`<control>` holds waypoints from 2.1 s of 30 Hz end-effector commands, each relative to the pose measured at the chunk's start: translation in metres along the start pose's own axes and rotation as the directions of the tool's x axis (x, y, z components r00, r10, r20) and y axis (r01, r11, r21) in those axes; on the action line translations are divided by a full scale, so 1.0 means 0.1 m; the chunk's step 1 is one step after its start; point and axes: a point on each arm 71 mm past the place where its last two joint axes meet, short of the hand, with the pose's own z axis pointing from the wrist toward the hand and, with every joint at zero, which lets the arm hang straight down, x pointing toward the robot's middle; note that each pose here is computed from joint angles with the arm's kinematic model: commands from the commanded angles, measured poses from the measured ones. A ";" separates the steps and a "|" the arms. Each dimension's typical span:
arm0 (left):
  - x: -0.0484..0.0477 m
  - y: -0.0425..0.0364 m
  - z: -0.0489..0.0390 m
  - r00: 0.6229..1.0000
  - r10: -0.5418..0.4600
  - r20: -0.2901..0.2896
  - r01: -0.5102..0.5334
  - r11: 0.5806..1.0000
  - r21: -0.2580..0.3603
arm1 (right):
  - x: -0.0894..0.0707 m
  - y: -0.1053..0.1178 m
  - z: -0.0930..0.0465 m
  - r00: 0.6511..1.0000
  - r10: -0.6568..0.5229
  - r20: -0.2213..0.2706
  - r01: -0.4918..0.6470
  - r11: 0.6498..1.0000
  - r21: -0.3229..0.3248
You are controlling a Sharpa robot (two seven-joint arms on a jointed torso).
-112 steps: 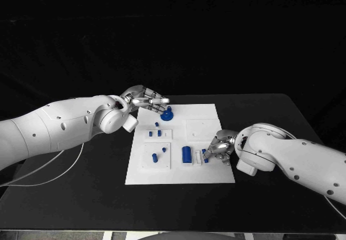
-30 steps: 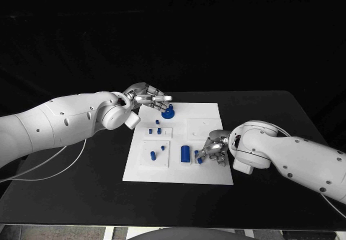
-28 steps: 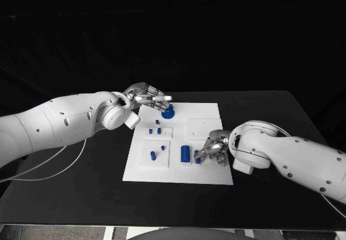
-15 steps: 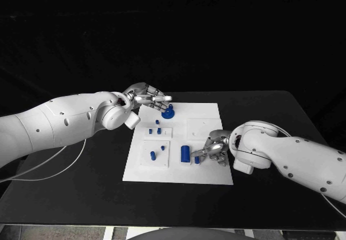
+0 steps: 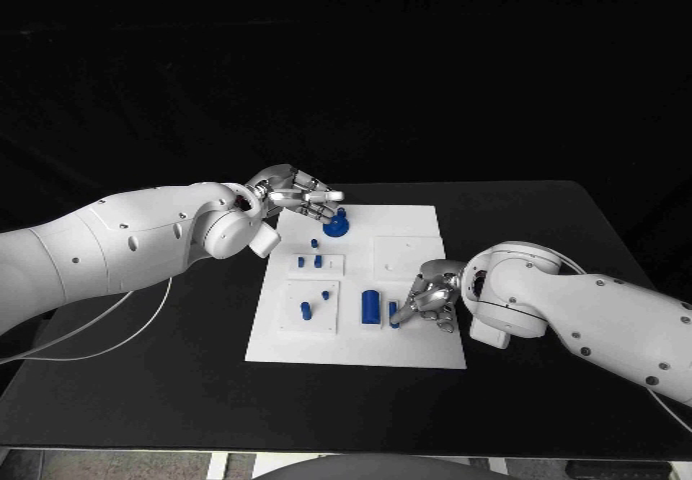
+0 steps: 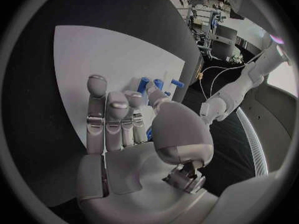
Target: Assemble the parts on the task board
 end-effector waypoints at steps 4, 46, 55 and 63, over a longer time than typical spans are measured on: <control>0.015 -0.010 0.004 1.000 -0.001 -0.014 0.001 1.000 0.005 | 0.04 0.01 -0.01 0.999 -0.027 -0.022 0.026 0.999 -0.027; 0.007 0.004 -0.002 1.000 0.001 -0.013 -0.001 1.000 -0.005 | -0.03 0.00 0.02 0.997 -0.012 0.072 0.013 1.000 -0.024; 0.008 0.004 -0.001 1.000 0.001 -0.013 -0.001 1.000 -0.005 | -0.07 -0.01 0.04 0.993 -0.005 0.121 0.006 1.000 -0.007; 0.011 0.004 0.001 1.000 0.001 -0.014 -0.001 1.000 -0.005 | -0.09 -0.02 0.06 0.991 0.006 0.135 -0.006 1.000 0.002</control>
